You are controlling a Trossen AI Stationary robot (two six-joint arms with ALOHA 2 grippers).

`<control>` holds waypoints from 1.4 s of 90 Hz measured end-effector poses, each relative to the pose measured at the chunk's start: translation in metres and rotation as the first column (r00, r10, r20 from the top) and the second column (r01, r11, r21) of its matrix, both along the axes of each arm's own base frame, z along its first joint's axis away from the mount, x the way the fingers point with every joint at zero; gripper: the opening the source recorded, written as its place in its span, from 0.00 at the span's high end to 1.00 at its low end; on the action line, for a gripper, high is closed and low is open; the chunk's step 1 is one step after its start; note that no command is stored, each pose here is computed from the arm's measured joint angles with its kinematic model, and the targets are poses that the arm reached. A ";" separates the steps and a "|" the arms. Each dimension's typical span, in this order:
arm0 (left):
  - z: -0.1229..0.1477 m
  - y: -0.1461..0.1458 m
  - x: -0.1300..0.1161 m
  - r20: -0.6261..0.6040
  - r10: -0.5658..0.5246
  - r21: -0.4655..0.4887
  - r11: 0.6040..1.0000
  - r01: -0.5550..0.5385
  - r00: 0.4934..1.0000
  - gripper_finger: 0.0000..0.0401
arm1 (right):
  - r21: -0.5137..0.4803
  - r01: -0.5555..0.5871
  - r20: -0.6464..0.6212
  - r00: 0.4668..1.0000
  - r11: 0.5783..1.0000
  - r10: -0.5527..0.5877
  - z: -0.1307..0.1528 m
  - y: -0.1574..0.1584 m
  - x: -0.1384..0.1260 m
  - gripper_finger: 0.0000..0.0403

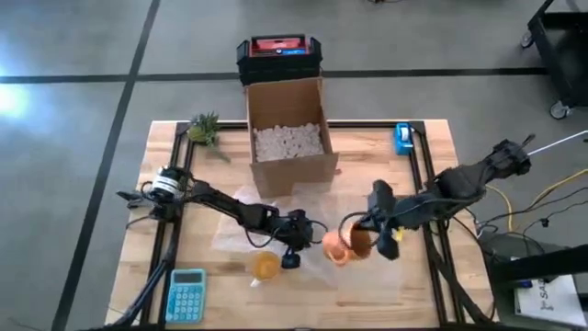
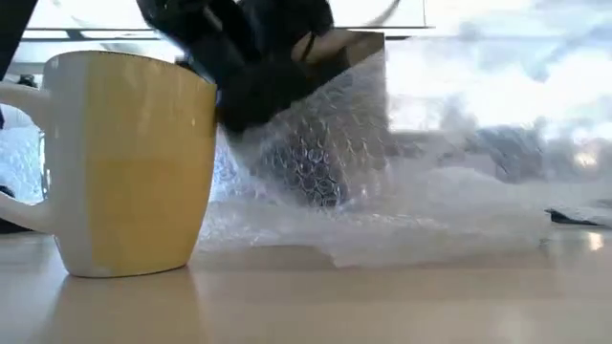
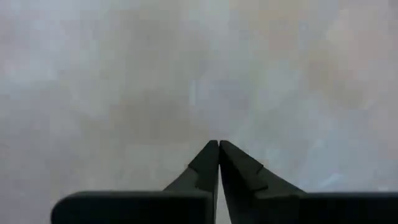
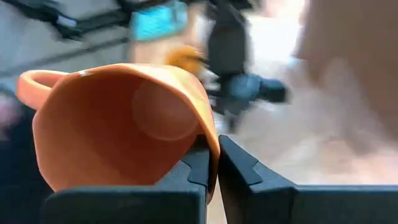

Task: Wrap mug
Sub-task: Wrap the orange mug with bubble wrap

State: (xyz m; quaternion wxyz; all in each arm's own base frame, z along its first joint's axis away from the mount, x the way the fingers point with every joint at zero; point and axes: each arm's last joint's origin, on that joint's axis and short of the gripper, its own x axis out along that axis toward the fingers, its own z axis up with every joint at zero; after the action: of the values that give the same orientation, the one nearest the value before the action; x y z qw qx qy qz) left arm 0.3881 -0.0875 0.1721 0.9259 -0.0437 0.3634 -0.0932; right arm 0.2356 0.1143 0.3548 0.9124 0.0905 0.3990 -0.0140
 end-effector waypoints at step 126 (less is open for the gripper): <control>0.005 0.035 -0.157 0.006 0.281 -0.028 0.959 -0.281 0.960 1.00 | 0.032 0.036 -0.602 0.799 0.999 -0.010 -0.068 -0.014 0.076 0.52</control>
State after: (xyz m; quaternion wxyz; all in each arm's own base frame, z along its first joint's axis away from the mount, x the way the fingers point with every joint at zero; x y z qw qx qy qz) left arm 0.2313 -0.0521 0.1774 0.9309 -0.1066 0.3477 0.0342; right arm 0.3119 0.0999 0.2871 0.7365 0.1053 0.6667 -0.0446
